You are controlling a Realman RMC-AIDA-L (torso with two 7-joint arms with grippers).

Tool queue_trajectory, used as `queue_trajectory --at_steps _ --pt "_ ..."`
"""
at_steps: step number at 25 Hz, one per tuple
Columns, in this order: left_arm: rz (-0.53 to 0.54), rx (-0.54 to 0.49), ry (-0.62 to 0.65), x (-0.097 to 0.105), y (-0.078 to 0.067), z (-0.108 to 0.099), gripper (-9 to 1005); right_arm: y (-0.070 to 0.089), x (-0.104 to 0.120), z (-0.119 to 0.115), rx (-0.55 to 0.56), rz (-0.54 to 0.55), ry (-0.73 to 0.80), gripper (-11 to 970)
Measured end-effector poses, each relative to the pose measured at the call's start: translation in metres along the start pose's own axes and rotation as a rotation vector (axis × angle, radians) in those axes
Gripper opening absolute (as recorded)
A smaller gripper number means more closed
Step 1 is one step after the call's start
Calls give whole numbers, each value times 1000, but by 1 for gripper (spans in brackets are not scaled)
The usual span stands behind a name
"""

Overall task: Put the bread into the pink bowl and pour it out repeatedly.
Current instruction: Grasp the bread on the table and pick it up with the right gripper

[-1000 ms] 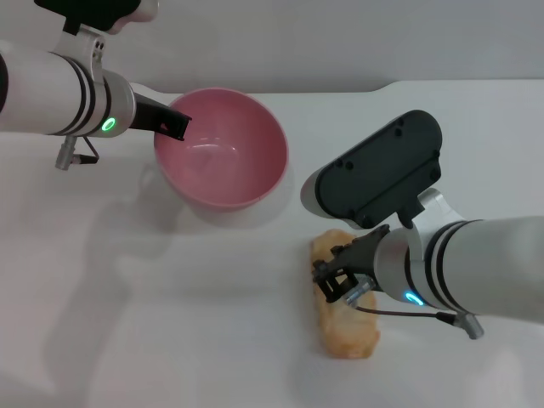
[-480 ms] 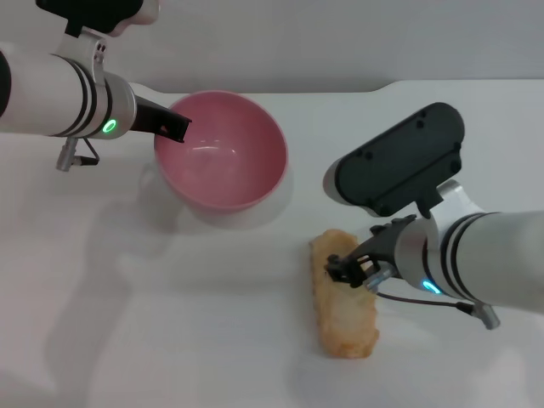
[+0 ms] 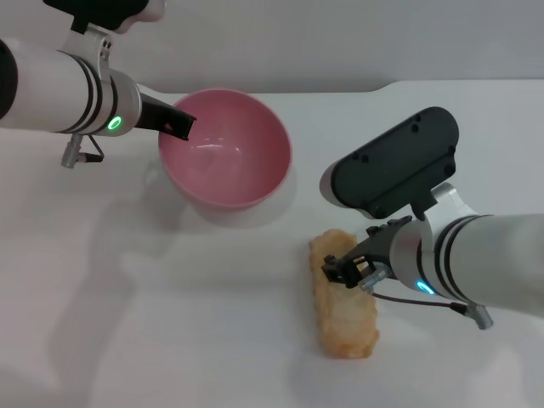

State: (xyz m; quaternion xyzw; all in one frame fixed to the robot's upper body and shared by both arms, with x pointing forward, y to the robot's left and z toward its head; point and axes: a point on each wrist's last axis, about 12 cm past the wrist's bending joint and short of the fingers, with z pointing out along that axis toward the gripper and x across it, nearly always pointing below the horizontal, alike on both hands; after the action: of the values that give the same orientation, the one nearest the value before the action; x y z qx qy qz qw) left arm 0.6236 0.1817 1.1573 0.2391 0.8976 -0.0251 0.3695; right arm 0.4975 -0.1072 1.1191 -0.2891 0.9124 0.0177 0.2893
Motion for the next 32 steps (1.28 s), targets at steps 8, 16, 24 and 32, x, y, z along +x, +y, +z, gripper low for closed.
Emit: queue_trajectory --at_steps 8,16,24,32 --pt "8 3 2 0 -2 0 41 1 4 17 -43 20 22 693" --pt "10 3 0 0 -3 1 41 1 10 32 -62 28 53 688" --pt "10 4 2 0 -2 1 41 2 8 27 -59 -7 75 682" --pt "10 4 2 0 -2 1 41 -3 11 30 -35 -20 88 534"
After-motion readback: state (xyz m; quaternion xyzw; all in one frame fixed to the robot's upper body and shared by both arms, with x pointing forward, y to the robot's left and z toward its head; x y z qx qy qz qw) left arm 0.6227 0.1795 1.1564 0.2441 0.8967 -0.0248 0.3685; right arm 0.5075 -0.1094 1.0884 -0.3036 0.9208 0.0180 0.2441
